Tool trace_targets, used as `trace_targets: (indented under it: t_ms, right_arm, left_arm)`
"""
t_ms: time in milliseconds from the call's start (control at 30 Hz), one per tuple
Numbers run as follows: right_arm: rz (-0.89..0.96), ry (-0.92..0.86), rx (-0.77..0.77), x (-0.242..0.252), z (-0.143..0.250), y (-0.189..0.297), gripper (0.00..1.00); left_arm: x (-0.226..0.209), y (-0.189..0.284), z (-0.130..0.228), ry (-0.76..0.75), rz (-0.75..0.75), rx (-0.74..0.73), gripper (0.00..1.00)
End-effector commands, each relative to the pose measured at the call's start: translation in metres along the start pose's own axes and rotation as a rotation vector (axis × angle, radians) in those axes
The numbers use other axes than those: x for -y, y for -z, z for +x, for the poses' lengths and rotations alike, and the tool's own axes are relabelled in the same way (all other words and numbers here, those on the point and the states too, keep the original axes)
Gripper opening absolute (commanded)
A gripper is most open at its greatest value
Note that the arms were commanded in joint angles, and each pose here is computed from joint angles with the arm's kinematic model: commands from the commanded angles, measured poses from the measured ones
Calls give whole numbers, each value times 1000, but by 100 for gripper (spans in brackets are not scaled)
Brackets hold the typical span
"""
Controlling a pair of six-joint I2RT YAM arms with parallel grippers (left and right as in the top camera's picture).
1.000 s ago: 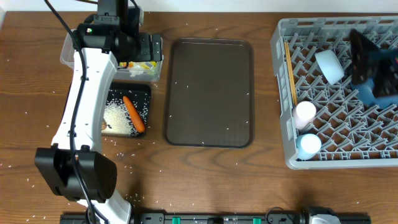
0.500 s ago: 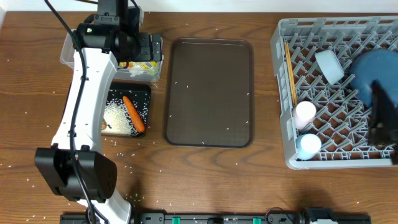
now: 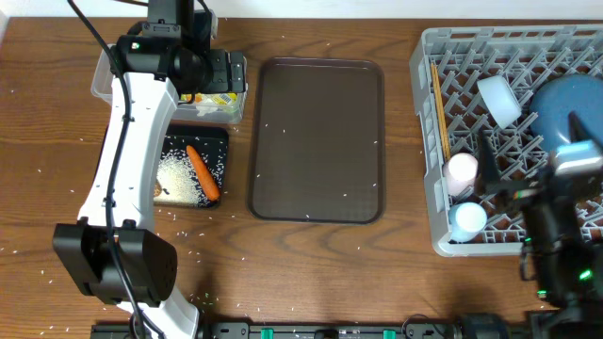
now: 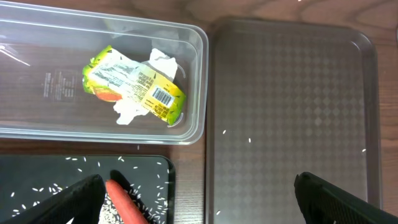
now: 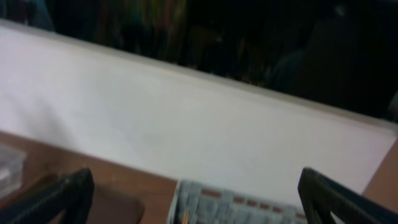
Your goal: Sort waste into correct bins and load items into the dishwasher rack
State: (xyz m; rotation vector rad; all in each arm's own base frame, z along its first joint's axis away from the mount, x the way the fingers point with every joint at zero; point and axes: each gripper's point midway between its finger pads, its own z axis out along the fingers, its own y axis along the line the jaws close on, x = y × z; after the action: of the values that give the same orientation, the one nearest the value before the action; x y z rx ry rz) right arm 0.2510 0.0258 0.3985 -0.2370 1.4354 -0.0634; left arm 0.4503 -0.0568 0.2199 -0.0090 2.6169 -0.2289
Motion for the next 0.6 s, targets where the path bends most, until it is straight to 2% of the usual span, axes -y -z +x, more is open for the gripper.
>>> trace_targets:
  t_ms: [0,300,567]
  right_arm:
    - [6,12,31,-10,41,10,99]
    - [33,-189,26,-25,151,27,99]
    - [28,-200,-82,-35,209,31,99]
  left_arm:
    - [-2,-1,0,9,-4,-2,98]
    - [-2,-1,0,9,-4,-2,98]
    - [-2,-1,0,9,-4,-2,98]
